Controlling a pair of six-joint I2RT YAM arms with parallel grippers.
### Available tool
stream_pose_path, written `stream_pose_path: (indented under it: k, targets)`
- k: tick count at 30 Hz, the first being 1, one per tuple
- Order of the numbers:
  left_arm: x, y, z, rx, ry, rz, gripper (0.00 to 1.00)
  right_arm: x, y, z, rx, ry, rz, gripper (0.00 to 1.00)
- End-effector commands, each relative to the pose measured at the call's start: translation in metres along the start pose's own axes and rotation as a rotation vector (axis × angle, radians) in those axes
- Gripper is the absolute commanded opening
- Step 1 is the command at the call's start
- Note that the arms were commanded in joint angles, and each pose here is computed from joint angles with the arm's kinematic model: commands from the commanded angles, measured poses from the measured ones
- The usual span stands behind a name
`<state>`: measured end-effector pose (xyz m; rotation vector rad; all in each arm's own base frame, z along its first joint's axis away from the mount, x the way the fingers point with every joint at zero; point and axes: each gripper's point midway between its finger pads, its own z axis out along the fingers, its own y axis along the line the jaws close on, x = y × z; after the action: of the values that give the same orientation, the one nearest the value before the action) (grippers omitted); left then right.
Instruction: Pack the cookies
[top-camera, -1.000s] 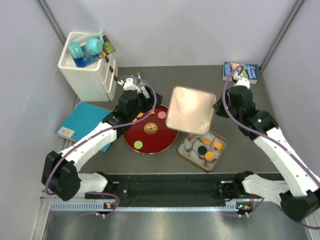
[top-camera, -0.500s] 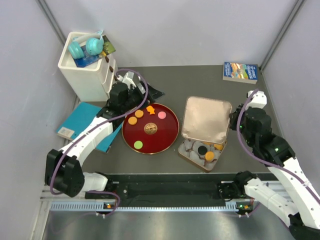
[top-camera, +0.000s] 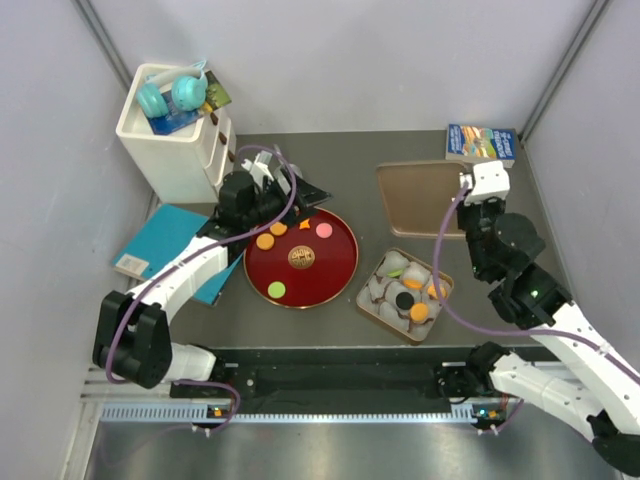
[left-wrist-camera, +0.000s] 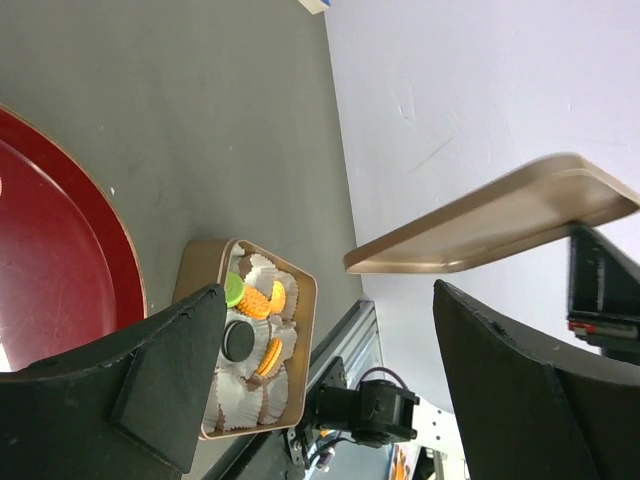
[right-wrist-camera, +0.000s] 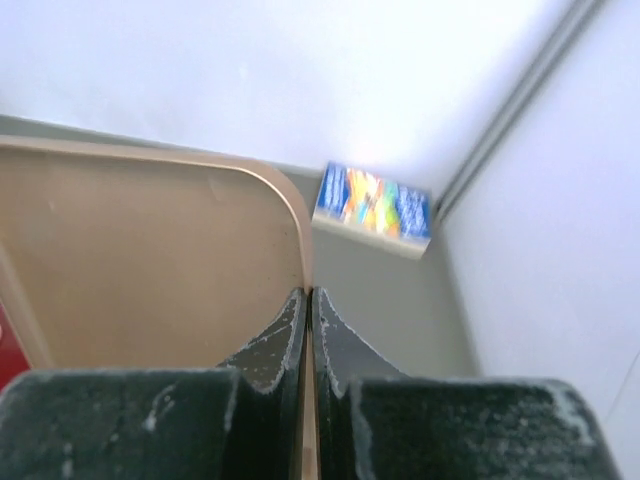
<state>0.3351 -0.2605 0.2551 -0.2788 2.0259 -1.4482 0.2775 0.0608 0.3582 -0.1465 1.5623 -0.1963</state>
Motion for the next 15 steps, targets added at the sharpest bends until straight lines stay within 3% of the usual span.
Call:
stream_pose_path:
  k: [1, 2, 7, 8, 15]
  targets:
    - [-0.012, -0.016, -0.003, 0.059, -0.044, 0.055, 0.88, -0.078, -0.001, -0.005, 0.052, -0.259, -0.157, 0.00]
    - [-0.013, -0.015, -0.003, 0.054, -0.047, 0.064, 0.88, -0.073, 0.007, -0.003, 0.047, -0.261, -0.280, 0.00]
    - [-0.021, -0.016, -0.009, 0.043, -0.064, 0.076, 0.88, -0.092, 0.024, -0.017, 0.057, -0.381, -0.375, 0.00]
    - [-0.022, -0.013, -0.010, 0.028, -0.064, 0.081, 0.88, -0.089, 0.035, -0.023, 0.044, -0.409, -0.468, 0.00]
    - [-0.053, 0.004, -0.035, -0.074, -0.191, 0.079, 0.89, -0.087, 0.042, -0.055, 0.109, -0.506, -0.657, 0.00]
